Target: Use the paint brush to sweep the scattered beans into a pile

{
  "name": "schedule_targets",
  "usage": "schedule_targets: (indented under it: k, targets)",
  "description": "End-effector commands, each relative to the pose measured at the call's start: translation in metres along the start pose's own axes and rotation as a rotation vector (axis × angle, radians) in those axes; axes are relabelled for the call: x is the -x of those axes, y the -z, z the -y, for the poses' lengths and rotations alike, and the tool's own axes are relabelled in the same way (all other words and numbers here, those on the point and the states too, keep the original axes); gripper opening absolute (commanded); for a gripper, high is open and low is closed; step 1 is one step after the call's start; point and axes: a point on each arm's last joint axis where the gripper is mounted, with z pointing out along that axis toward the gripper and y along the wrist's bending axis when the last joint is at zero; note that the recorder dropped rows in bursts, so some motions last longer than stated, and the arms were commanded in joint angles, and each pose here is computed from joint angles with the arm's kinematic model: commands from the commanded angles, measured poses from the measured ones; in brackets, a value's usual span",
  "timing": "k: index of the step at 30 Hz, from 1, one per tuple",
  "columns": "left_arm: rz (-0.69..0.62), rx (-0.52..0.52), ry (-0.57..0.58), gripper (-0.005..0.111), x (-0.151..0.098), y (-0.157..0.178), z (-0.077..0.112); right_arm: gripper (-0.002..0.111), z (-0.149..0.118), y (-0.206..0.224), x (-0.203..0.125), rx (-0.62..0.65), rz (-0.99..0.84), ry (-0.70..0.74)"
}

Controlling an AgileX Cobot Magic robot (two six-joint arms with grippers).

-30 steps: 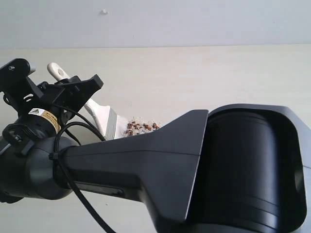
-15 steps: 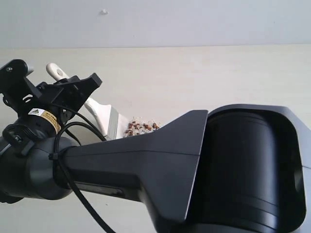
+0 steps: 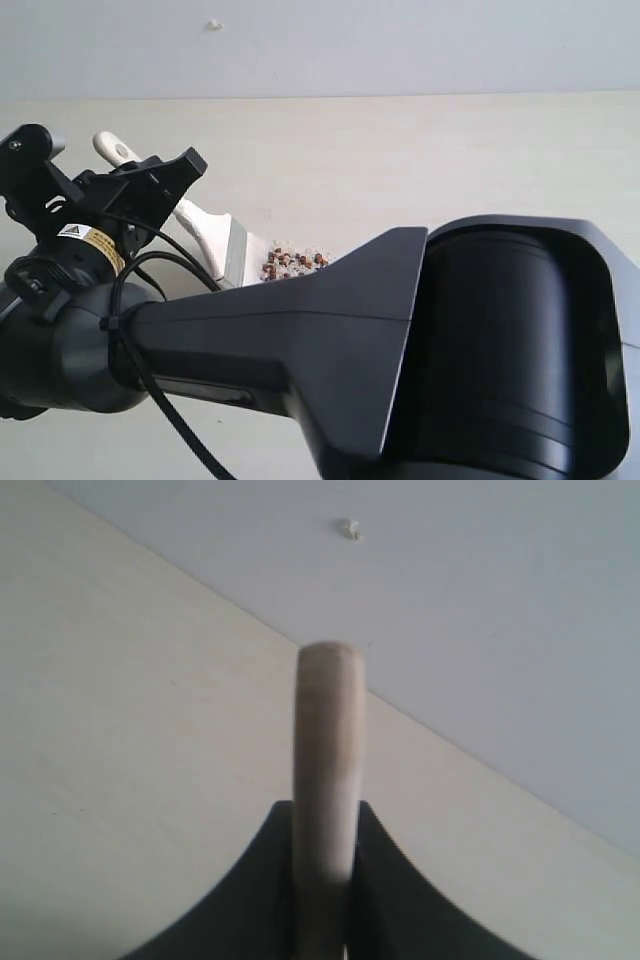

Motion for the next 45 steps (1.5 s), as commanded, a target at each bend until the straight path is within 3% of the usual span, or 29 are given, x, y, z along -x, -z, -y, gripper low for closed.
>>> schedule_targets:
  k: [1,28,45]
  targets:
    - [0.003,0.002,-0.001,0.0,-0.001,0.0,0.0,0.0,0.001,0.002,0.005,-0.01,0.031,-0.003]
    - [0.0,0.003,-0.001,0.0,-0.002,0.0,-0.001,0.0,0.006,0.004,0.014,-0.015,0.072,-0.026]
    - [0.0,0.003,-0.001,0.0,-0.002,0.0,-0.001,0.0,0.024,0.012,0.035,-0.011,0.089,-0.084]
